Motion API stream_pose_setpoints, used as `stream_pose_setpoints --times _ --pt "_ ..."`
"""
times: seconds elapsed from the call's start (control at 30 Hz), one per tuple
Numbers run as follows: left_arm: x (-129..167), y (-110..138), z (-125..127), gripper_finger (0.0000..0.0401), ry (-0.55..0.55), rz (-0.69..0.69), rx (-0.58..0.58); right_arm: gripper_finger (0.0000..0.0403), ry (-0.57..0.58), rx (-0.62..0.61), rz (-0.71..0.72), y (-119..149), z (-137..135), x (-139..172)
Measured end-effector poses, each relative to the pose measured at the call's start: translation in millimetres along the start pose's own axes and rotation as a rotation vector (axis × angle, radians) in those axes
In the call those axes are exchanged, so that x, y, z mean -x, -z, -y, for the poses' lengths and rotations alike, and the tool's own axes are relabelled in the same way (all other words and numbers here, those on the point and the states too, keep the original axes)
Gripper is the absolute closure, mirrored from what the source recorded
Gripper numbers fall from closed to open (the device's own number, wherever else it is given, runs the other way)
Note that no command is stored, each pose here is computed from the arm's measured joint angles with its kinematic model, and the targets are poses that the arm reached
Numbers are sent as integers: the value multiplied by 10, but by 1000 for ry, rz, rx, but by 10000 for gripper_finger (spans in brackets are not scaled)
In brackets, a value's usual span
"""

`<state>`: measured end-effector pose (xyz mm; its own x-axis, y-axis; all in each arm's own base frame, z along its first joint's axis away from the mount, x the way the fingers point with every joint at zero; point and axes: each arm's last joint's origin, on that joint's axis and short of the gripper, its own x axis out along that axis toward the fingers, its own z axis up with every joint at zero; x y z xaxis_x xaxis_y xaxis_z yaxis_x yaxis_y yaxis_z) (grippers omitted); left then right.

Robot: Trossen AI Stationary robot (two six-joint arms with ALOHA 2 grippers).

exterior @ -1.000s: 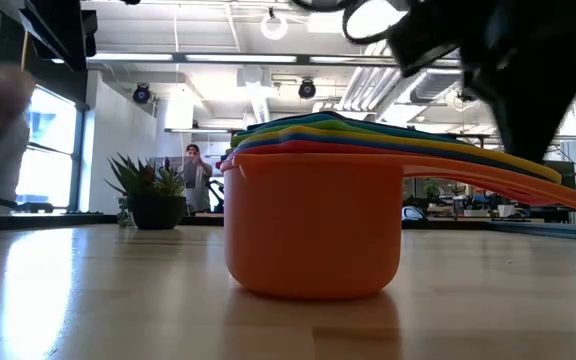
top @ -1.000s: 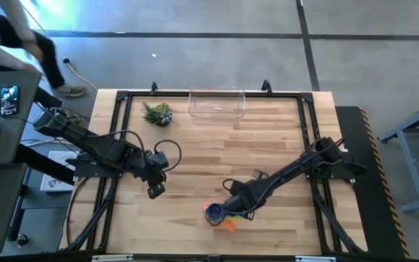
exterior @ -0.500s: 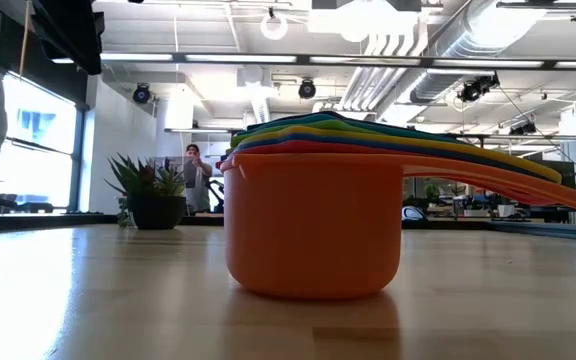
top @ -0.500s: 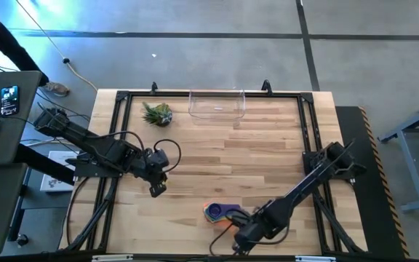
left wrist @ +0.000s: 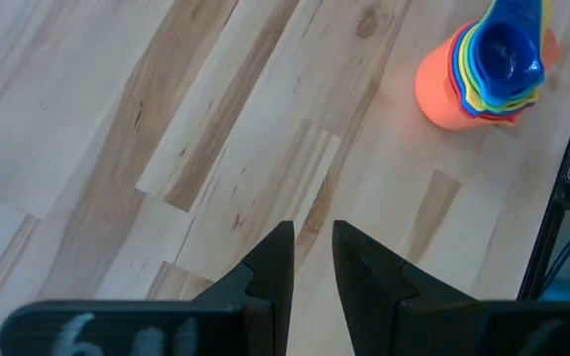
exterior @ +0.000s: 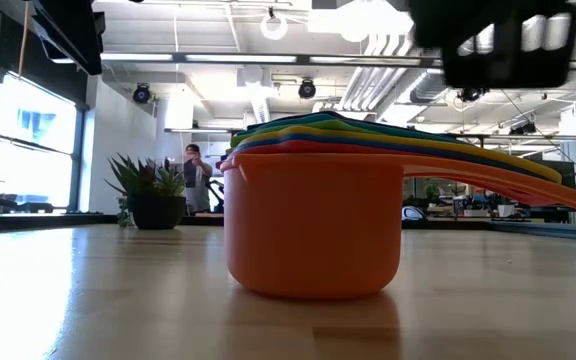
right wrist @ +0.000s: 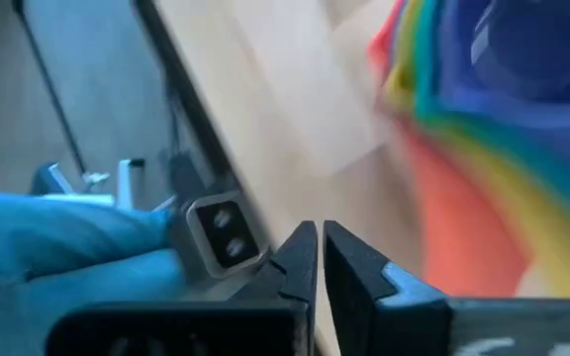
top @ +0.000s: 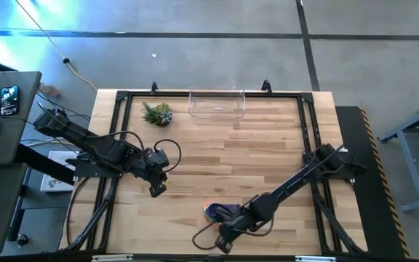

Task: Nest measuring cups in basket
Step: Move the stacked measuring cups to the center of the table

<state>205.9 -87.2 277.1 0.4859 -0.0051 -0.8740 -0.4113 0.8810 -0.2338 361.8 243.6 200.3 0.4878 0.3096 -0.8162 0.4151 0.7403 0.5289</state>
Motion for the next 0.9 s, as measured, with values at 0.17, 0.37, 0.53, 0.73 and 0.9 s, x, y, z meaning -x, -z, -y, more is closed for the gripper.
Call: stream_pose_setpoints --times 0.17,0.37,0.53,0.73,0.9 --pt "0 0 0 339 0 0 0 397 3 7 32 -154 62 -33" --pt "1 2 -2 339 -3 -2 -1 402 -27 23 15 -176 79 -172" --pt "1 2 -3 339 -3 -3 -1 403 12 29 25 -155 103 -176" --pt "1 1 -4 339 -8 3 -1 403 79 48 1 -135 168 -173" --pt "1 1 -5 339 -9 3 -11 403 100 44 -1 -176 209 -178"
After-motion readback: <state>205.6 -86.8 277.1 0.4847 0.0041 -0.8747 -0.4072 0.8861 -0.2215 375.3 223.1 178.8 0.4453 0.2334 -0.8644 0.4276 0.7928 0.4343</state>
